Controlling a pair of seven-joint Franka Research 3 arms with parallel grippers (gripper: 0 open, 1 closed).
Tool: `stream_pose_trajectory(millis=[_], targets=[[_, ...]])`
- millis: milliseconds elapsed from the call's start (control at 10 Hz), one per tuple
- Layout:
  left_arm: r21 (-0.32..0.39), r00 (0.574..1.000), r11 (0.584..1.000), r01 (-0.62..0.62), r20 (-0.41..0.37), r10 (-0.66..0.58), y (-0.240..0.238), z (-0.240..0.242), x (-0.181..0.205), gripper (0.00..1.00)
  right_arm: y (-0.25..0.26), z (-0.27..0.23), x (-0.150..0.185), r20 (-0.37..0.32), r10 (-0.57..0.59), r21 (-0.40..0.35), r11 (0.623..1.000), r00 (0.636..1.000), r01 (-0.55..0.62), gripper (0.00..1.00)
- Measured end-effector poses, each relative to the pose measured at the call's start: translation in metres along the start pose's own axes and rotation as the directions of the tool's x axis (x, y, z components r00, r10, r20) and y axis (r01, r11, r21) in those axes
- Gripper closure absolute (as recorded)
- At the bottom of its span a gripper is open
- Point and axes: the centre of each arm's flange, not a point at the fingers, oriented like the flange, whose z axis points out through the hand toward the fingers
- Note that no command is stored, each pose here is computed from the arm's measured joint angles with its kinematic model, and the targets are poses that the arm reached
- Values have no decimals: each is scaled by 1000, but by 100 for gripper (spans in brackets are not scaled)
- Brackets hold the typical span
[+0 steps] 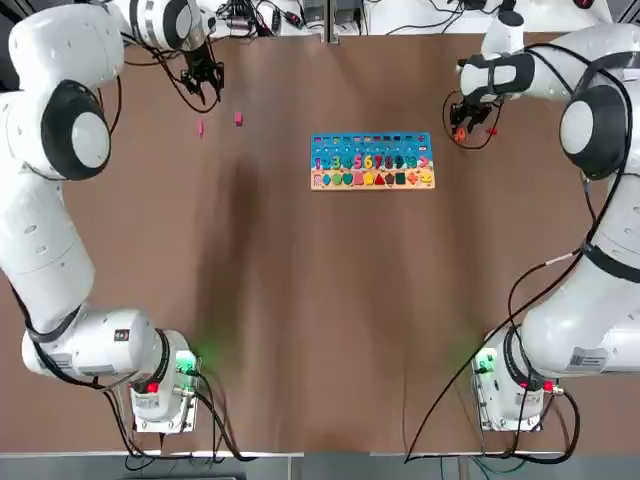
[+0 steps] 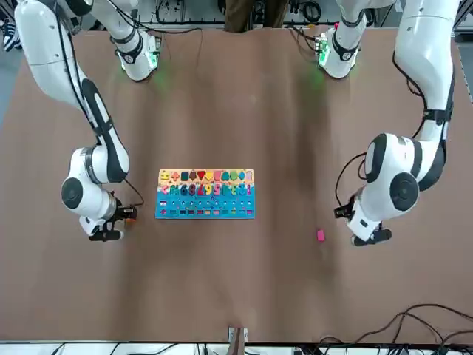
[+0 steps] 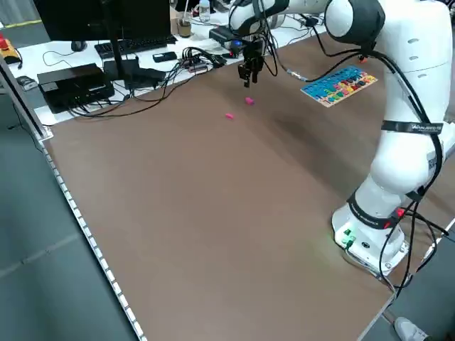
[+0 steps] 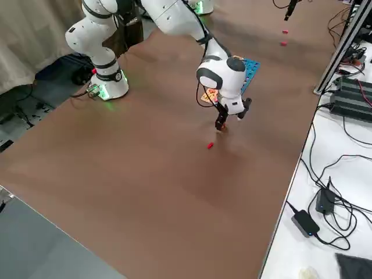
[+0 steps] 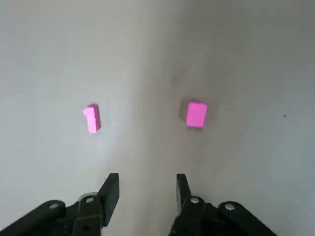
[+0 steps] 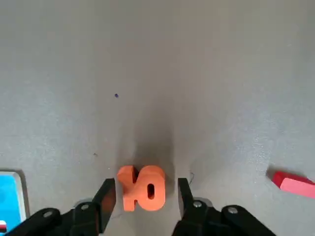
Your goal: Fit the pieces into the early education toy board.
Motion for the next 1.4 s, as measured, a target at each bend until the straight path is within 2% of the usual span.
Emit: stream_pose_trajectory(millis=[400, 800, 1100, 1400], targets=[[-5, 998, 999, -43, 39, 44, 39, 44, 2, 45, -2, 0, 0, -2, -4, 1, 1000, 1000, 4, 42], [25, 998, 998, -58, 27, 57, 35, 55, 12, 45, -3, 0, 0, -2, -6, 1, 1000, 1000, 6, 42], [34, 997, 997, -71, 16, 71, 34, 54, 14, 37, -3, 0, 0, -2, -6, 1, 1000, 1000, 6, 42], [22, 996, 996, -85, -3, 85, 36, 62, 17, 40, -3, 0, 0, -3, -6, 1, 1000, 1000, 6, 42]])
